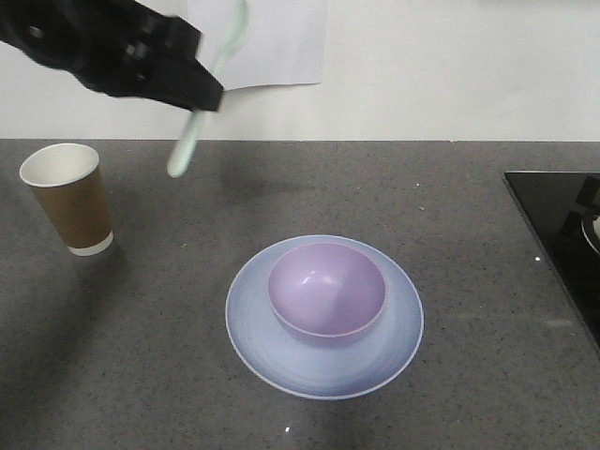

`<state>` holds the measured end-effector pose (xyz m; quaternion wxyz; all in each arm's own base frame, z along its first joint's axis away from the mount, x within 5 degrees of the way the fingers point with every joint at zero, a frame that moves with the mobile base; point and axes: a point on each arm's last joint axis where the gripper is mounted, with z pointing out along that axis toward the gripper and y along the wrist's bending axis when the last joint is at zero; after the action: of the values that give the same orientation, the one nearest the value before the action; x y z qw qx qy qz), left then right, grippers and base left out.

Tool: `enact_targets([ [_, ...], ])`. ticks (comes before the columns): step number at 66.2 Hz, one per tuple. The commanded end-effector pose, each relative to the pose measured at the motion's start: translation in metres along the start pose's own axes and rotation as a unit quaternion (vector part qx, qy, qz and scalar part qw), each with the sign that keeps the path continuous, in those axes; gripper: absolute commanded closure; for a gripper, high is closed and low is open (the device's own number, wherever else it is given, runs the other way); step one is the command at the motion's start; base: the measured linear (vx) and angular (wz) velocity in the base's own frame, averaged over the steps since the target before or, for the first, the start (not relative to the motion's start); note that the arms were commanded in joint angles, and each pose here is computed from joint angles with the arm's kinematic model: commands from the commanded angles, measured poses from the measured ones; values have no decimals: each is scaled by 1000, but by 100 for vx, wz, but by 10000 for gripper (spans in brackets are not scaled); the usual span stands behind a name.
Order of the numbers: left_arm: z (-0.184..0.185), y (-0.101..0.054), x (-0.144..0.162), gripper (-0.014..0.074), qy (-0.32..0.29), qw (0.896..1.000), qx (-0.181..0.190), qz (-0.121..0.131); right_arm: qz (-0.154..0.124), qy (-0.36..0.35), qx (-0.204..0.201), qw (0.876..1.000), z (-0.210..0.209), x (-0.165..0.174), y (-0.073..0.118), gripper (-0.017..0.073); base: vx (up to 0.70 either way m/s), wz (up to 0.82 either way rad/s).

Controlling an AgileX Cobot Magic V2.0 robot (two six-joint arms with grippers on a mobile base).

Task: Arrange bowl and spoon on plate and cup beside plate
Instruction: 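Move the held pale green spoon over the bowl with the left gripper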

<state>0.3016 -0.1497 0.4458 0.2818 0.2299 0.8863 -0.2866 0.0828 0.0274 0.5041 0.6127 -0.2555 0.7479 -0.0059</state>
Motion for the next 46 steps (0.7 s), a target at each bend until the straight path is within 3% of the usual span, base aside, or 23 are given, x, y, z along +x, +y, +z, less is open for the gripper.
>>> enact_targets([
  [1,20,-25,-2,601,8,999,28,28,2,-12,43,999,-8,14,-2,565,0,0],
  [8,56,-31,3,601,56,998,3,35,8,8,64,998,-11,34,-1,565,0,0],
  [16,93,-42,12,601,101,993,-7,62,12,32,73,997,-6,52,3,565,0,0],
  [27,123,-46,20,601,137,988,-18,65,10,58,72,996,3,67,7,565,0,0],
  [35,134,-40,22,601,148,987,-38,48,5,70,72,995,7,72,8,565,0,0],
  [46,135,-40,22,601,149,988,-38,35,4,71,74,995,7,72,8,565,0,0],
])
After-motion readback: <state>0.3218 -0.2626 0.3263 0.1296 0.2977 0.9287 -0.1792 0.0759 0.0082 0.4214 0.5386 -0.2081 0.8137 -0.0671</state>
